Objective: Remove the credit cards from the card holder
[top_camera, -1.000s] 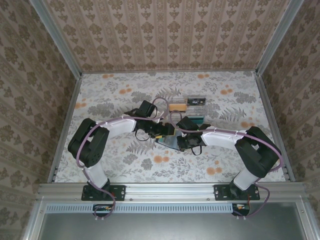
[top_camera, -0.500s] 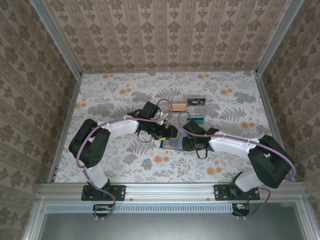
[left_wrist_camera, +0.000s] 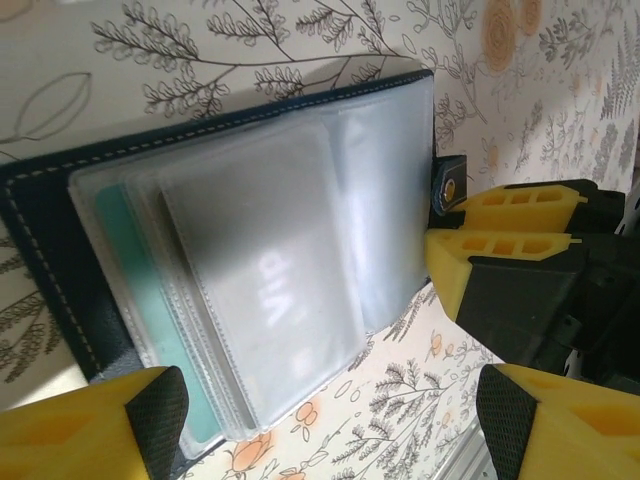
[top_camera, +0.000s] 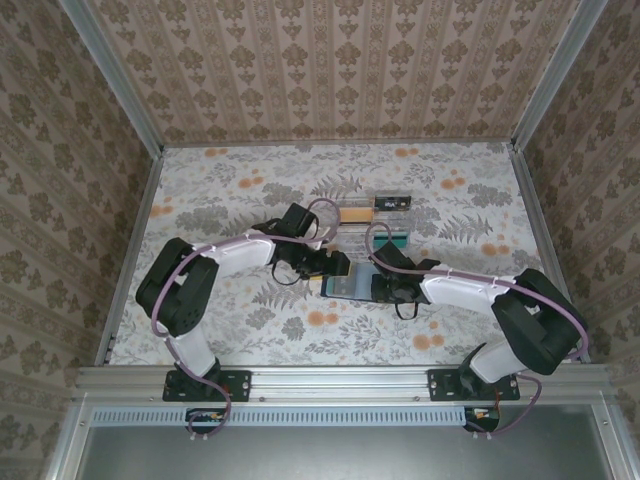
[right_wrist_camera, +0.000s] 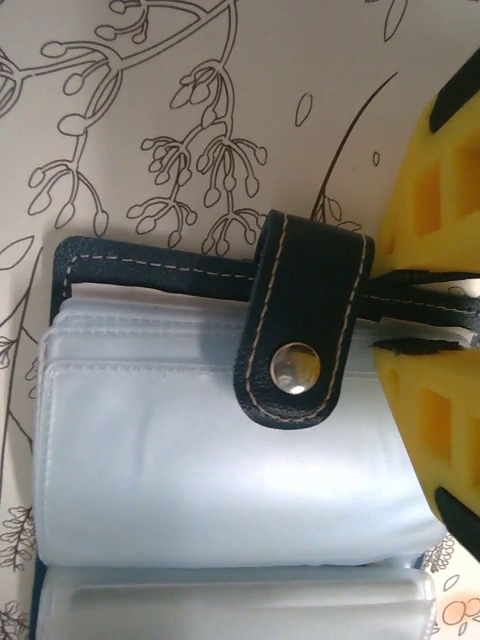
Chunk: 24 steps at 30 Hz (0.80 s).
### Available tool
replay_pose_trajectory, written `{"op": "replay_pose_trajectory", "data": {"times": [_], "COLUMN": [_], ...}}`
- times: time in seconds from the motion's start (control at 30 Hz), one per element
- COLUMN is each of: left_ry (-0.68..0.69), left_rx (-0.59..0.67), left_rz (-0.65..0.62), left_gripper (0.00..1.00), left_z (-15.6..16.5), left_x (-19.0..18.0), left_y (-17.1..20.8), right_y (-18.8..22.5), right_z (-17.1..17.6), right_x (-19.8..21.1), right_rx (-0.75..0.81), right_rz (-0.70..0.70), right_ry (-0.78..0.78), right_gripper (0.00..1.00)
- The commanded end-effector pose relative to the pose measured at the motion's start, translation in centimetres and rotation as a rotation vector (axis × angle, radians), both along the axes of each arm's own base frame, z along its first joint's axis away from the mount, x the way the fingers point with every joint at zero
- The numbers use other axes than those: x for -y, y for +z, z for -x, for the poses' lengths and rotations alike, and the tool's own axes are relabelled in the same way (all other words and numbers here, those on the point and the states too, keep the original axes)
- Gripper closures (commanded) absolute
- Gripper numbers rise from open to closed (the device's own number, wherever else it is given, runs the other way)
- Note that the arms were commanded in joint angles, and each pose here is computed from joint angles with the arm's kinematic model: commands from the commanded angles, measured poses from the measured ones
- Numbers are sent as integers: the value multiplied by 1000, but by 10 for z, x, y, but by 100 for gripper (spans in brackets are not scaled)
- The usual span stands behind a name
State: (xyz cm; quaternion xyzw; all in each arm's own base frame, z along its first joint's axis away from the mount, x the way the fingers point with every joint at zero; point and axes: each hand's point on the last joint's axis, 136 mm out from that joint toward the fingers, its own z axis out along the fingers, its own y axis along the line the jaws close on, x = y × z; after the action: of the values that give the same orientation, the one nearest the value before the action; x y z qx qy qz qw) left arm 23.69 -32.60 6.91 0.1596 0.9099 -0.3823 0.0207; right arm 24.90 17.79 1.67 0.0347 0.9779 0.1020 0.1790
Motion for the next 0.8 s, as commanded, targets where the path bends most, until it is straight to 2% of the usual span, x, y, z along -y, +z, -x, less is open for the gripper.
{"op": "replay_pose_trajectory", "data": {"times": [0.0,0.2,0.77], "left_ry": [-12,-37,-23], "left_rx": [19,-20,-76], "left_rz": [42,74,-41], "left_gripper": [20,22,24], "left_z": [1,6,12], "left_x": [3,11,-1], "left_y": [15,9,-17], "right_y": [-11,-13,-14], "right_z": [5,6,7], "right_x": [3,4,5], "right_rx": [-41,-45,-47], "right_rz": [11,14,16], "right_ry": [-15,-12,-15], "right_gripper": [79,83,83]}}
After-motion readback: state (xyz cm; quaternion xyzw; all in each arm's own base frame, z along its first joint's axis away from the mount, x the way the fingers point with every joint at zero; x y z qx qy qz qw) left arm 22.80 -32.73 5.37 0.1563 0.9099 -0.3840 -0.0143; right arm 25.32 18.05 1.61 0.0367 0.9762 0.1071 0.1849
